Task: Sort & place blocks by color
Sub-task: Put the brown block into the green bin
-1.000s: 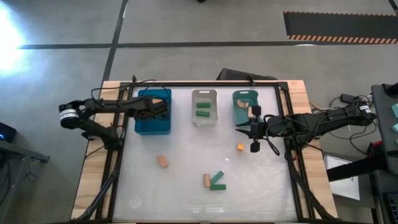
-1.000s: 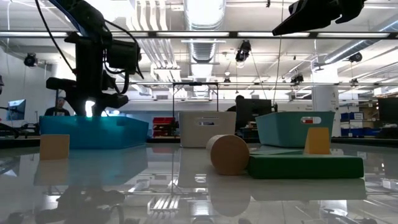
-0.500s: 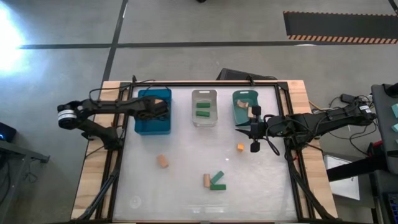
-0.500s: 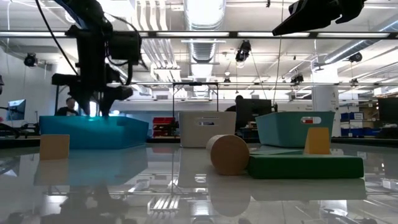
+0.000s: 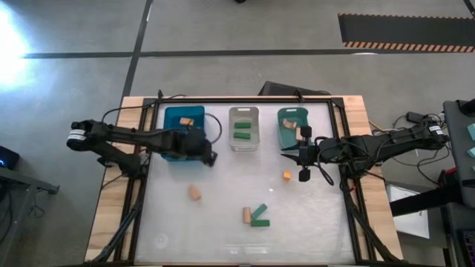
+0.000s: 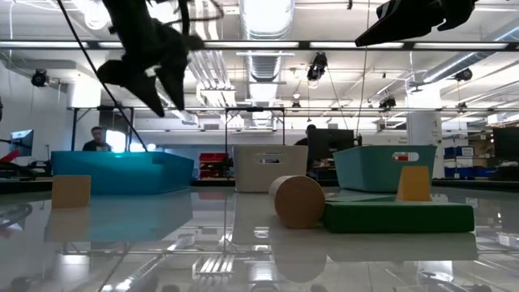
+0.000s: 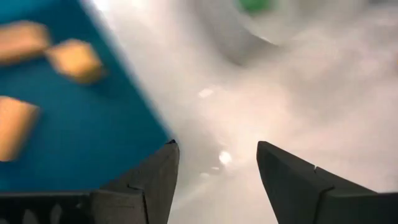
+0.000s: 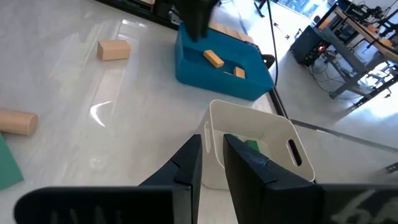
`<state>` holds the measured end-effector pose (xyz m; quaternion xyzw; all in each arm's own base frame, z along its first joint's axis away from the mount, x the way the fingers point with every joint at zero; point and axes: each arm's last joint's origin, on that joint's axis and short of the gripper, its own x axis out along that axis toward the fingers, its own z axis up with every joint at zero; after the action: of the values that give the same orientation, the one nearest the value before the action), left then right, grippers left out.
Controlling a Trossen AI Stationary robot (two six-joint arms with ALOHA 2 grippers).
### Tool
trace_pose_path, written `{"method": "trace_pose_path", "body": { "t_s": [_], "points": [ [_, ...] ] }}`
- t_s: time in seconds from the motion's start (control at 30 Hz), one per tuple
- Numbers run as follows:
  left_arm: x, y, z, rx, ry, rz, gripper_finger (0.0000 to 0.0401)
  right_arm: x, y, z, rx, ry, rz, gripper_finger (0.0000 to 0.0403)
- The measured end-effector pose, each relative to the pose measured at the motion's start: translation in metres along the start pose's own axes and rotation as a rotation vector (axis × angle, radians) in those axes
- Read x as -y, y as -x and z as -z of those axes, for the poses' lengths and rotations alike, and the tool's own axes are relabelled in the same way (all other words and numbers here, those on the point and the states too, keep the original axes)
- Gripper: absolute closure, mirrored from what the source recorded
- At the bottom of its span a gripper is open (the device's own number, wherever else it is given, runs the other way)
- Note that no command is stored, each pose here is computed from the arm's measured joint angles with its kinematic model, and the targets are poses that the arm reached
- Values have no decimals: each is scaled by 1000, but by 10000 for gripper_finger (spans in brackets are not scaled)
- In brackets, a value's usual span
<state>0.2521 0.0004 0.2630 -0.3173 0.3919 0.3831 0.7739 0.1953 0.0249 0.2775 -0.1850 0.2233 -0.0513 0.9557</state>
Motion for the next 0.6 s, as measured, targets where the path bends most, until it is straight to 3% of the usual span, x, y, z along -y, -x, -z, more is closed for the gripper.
{"method": "trace_pose_path", "body": {
  "t_s": [0.2,0.4,0.6],
  "points": [
    [35,16,31,-58,-83,274,201,0,0,0,1,6,0,346],
    [49,25,68,-128,-182,342,201,0,0,0,3,4,1,346],
    [50,12,89,-186,113,259,201,0,0,0,4,-5,1,346]
  ]
}}
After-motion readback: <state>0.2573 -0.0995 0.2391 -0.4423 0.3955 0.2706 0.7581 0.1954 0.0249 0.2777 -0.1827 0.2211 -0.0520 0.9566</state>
